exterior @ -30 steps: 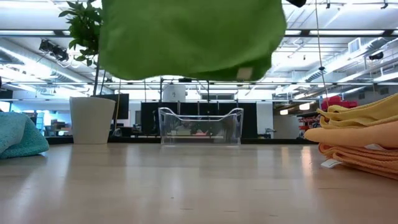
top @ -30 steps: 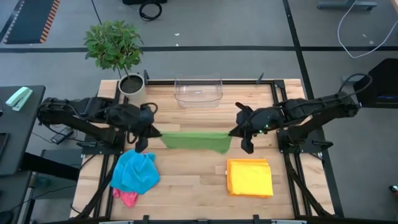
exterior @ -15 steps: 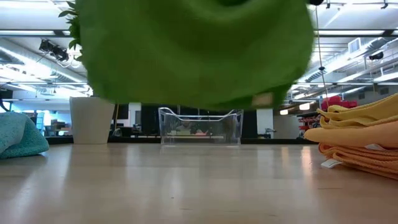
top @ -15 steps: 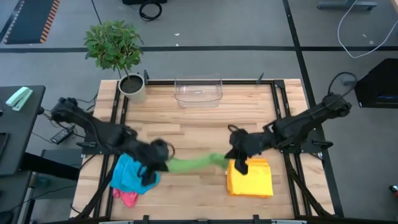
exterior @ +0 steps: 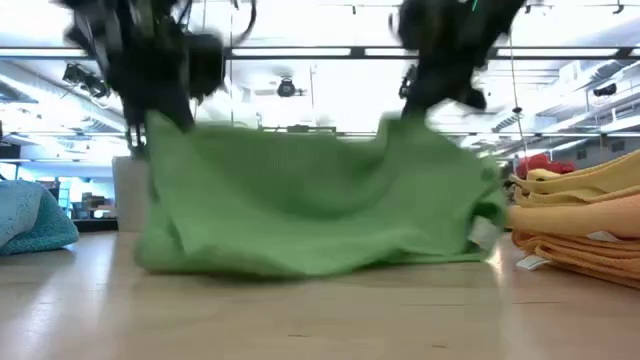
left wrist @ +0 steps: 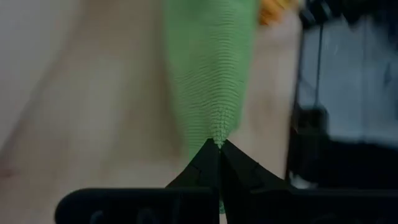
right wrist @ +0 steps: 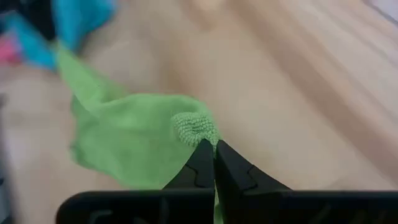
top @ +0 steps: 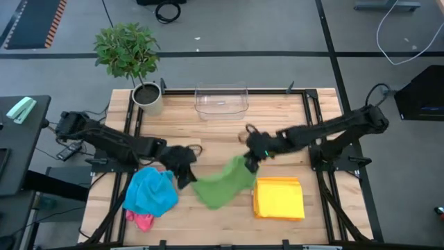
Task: Fold microfiber towels
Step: Fold the green towel on the table
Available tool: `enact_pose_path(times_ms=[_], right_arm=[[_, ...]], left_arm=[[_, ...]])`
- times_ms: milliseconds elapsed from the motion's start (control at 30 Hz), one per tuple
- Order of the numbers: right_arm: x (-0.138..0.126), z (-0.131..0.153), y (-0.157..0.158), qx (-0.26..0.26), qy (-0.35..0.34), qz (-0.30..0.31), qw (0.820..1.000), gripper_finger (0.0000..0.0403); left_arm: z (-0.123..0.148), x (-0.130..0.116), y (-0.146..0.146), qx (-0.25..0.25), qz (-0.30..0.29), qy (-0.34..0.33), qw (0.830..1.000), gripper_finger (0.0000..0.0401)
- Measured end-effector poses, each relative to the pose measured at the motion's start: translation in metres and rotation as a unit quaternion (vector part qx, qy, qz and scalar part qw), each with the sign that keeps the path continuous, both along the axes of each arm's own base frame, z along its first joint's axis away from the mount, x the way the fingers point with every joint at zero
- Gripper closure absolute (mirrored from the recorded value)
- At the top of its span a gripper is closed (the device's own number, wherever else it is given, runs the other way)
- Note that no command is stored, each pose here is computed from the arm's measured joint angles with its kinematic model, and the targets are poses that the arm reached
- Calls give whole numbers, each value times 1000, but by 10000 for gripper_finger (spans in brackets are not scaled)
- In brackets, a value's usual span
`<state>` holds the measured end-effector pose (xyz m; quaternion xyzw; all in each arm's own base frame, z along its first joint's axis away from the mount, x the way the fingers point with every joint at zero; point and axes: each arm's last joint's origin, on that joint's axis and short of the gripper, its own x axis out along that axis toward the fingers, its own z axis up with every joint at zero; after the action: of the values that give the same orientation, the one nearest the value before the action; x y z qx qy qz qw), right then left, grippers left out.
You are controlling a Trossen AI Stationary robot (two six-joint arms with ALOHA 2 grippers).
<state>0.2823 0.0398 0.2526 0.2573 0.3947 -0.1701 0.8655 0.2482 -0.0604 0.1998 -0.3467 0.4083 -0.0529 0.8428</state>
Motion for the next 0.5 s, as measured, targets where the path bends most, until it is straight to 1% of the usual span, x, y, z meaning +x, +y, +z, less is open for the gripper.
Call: enact_pose_path(times_ms=[67, 133, 200, 267, 367, 433, 500], right_arm=[[-1, -21, -27, 7, -2, -29, 1000, 400], [-3, -36, -50, 8, -12, -57, 998, 397], [-7, -45, -69, 19, -14, -79, 997, 387], [-11, -49, -84, 29, -15, -105, 994, 373], [-14, -50, -100, 46, -13, -122, 991, 341], [-16, -48, -108, 58, -12, -129, 990, 315], [-17, -45, -115, 59, -6, -139, 989, 285]], left_arm=[[-21, -5, 21, -20, 46, -11, 999, 379], [-37, -12, 41, -27, 96, -8, 995, 355], [-46, -17, 60, -28, 143, -8, 989, 328], [-48, -19, 76, -25, 177, -15, 984, 300], [-49, -22, 97, -14, 195, -16, 981, 258], [-43, -21, 107, -6, 195, -32, 980, 233], [-35, -22, 115, 2, 197, -50, 979, 214]])
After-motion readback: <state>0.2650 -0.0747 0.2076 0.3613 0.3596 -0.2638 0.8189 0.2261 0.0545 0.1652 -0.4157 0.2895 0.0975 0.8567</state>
